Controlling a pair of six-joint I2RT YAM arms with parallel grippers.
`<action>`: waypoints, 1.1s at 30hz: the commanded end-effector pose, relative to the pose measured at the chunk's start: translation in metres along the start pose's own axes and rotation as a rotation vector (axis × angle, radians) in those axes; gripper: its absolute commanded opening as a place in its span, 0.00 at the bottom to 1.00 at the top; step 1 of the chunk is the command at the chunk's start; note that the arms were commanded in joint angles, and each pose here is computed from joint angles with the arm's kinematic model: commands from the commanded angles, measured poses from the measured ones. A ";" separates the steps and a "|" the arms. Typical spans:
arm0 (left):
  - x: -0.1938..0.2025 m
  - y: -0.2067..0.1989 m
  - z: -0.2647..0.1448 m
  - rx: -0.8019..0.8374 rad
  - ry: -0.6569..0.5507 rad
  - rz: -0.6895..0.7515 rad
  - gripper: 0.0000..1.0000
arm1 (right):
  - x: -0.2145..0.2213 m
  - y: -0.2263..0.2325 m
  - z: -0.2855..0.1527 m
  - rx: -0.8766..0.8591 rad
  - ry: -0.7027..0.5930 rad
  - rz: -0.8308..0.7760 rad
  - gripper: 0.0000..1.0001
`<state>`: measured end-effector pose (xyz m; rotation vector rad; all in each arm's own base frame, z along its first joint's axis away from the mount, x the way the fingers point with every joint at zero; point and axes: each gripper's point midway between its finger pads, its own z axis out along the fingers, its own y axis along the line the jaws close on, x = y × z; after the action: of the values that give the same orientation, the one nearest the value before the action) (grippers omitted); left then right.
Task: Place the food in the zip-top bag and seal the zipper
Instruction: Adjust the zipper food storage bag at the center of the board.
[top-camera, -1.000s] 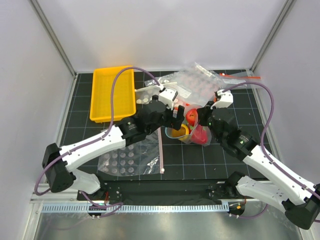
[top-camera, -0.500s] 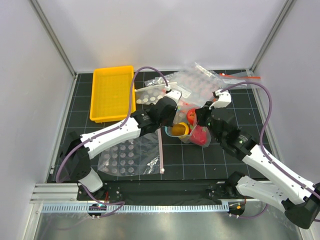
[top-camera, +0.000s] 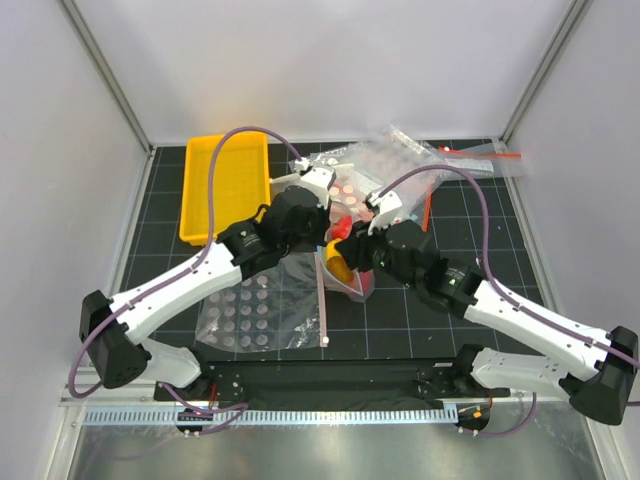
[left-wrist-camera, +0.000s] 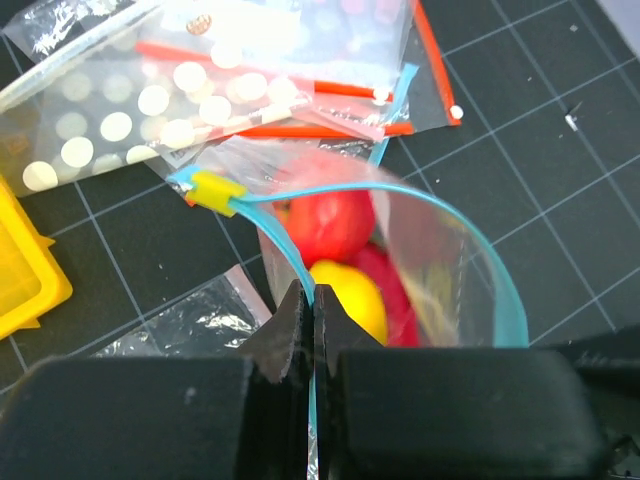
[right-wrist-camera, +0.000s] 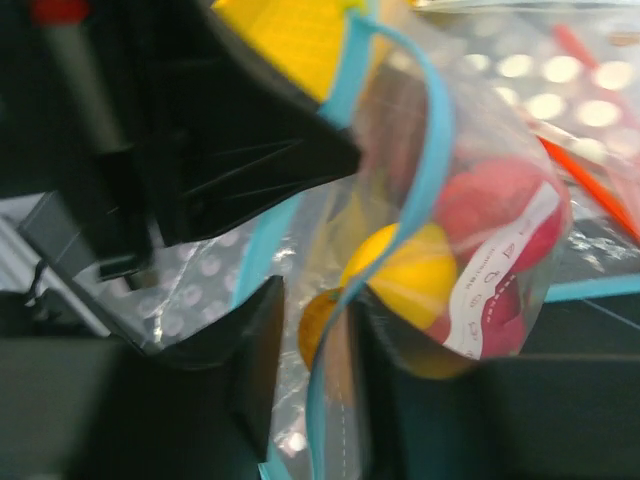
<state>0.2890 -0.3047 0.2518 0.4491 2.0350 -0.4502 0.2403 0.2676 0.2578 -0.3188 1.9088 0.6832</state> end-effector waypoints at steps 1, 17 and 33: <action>-0.028 -0.007 -0.014 0.052 -0.103 -0.048 0.00 | -0.036 0.040 -0.010 -0.142 -0.103 -0.049 0.42; -0.046 0.019 -0.019 0.058 -0.146 -0.214 0.00 | -0.019 0.035 -0.001 -0.142 -0.059 -0.161 0.87; -0.066 0.018 -0.019 0.042 -0.124 -0.222 0.03 | 0.003 0.038 0.017 -0.113 0.033 -0.301 0.41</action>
<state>0.3063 -0.2813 0.2761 0.2505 2.0596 -0.5715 0.2235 0.3093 0.2309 -0.7268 1.8700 0.6158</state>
